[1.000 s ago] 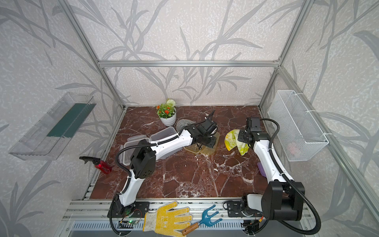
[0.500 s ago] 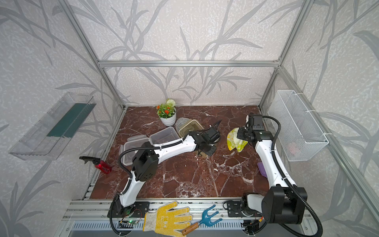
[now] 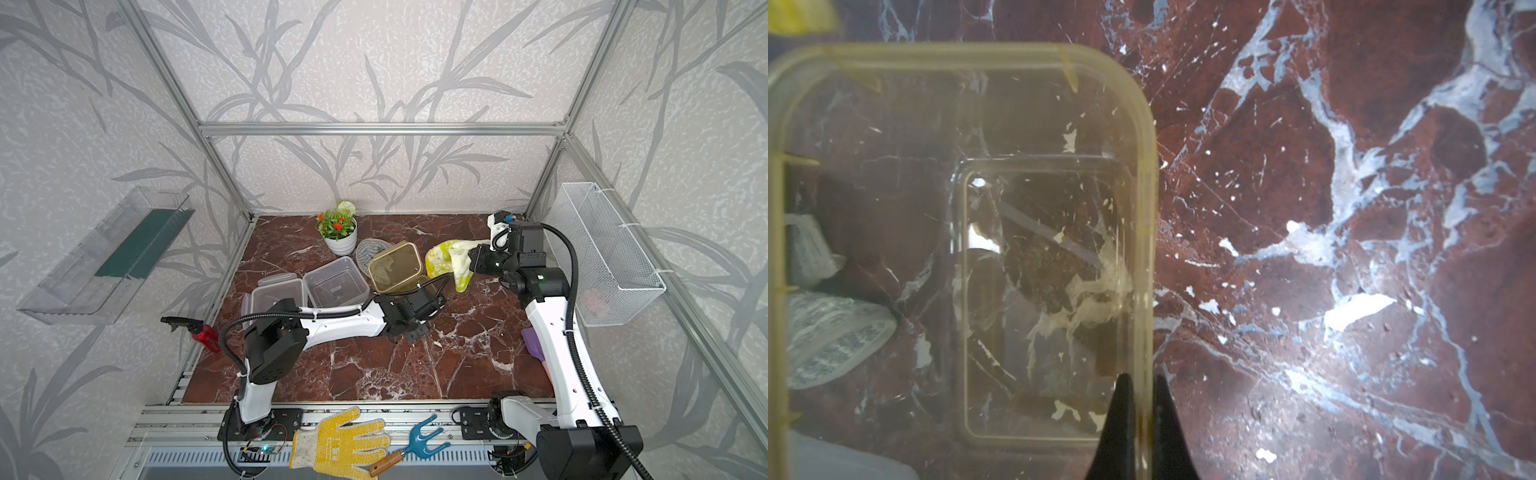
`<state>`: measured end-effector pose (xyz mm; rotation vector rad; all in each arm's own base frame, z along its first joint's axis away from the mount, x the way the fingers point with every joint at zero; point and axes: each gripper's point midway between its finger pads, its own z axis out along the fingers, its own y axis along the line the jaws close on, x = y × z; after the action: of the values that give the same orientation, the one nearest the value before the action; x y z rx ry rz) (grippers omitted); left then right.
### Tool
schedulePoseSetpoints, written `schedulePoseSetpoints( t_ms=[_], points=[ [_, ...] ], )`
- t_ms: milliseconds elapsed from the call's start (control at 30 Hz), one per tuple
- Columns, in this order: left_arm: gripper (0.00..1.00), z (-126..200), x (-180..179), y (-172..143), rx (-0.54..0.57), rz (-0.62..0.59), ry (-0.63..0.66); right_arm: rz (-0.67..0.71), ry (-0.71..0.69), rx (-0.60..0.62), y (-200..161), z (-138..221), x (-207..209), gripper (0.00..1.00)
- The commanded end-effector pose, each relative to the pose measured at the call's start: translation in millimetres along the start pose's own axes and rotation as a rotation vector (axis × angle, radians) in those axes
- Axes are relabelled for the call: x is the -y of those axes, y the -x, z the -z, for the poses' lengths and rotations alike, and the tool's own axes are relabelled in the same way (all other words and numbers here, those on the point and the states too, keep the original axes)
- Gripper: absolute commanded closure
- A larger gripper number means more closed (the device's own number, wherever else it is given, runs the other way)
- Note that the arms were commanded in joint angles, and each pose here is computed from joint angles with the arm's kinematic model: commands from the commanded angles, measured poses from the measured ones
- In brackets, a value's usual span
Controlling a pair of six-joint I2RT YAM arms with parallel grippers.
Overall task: Wipe the insides of the lunch boxes
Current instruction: Pick up the lunch box from the center of the board, then place the lunch box at the center of the board.
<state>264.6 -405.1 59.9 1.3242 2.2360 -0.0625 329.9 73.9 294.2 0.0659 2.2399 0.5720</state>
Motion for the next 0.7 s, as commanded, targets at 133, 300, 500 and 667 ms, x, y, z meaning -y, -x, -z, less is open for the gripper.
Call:
schedulePoseSetpoints(
  t_ms=[133,300,500,667],
  points=[
    [0.97,24,20,12,0.065,-0.136,-0.131,0.036,0.135,-0.051,-23,16,-27,1.00],
    [0.98,25,23,6,0.084,-0.151,-0.146,0.036,0.179,-0.159,-56,-8,-38,0.99],
    [0.98,33,12,-2,0.155,-0.127,-0.078,-0.024,0.182,-0.278,-105,-52,-36,1.00],
    [0.98,37,16,-3,0.239,-0.144,-0.079,-0.066,0.212,-0.321,-134,-75,-31,1.00]
  ],
)
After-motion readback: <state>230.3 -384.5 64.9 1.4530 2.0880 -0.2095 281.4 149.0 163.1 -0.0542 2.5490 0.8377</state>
